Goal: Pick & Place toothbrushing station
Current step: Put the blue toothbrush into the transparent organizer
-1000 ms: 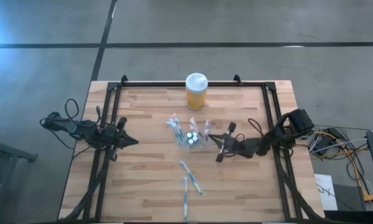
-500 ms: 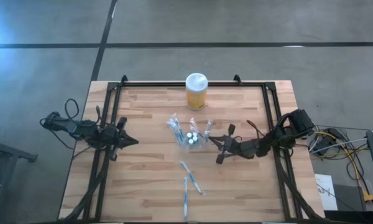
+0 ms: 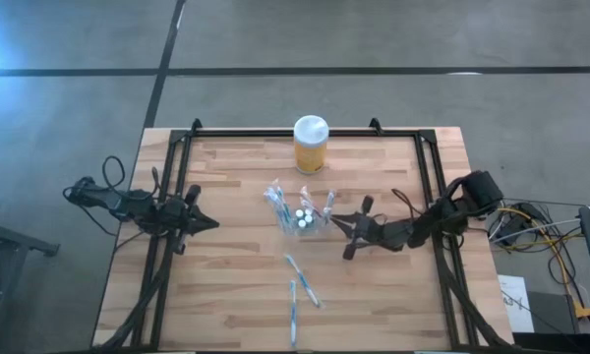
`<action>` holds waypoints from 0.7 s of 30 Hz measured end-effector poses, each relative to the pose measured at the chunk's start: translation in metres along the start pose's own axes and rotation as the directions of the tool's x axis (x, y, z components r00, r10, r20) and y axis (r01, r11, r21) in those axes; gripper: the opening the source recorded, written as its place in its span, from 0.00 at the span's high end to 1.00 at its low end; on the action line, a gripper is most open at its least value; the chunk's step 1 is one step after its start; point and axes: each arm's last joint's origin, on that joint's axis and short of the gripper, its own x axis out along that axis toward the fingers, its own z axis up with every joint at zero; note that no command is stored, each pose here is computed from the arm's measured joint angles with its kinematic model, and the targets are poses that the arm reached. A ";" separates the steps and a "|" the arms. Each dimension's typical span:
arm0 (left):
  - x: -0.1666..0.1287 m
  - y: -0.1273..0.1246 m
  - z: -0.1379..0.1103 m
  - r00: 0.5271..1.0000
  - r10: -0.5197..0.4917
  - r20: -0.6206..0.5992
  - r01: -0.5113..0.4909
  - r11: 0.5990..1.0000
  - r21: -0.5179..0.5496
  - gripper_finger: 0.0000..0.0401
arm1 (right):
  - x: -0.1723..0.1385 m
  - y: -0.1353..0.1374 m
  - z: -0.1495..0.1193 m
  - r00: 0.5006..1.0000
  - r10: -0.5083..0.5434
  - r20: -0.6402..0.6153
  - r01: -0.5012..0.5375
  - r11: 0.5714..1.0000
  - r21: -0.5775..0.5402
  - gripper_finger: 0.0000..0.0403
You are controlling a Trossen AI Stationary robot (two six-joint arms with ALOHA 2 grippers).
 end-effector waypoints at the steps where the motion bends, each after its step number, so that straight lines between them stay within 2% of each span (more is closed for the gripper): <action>1: 0.000 0.000 0.000 1.000 0.000 0.001 0.000 1.000 0.000 0.95 | -0.001 0.000 0.003 1.000 0.002 0.010 -0.002 1.000 0.011 0.91; 7: 0.000 0.000 0.000 1.000 -0.001 0.002 0.001 1.000 0.000 0.95 | -0.015 0.001 0.030 0.994 0.054 0.099 -0.058 0.998 0.038 0.76; 11: 0.000 0.000 0.000 1.000 -0.004 0.000 0.004 1.000 0.012 0.95 | -0.033 -0.005 0.049 0.983 0.090 0.158 -0.106 0.990 0.098 0.69; 17: 0.000 0.000 0.002 1.000 -0.003 0.022 0.001 0.998 0.071 0.95 | -0.064 -0.026 0.068 0.928 0.263 0.266 -0.298 0.950 0.099 0.70; 21: 0.000 0.000 0.002 1.000 -0.003 0.025 0.001 0.996 0.092 0.95 | -0.080 -0.043 0.067 0.918 0.295 0.264 -0.334 0.935 0.117 0.77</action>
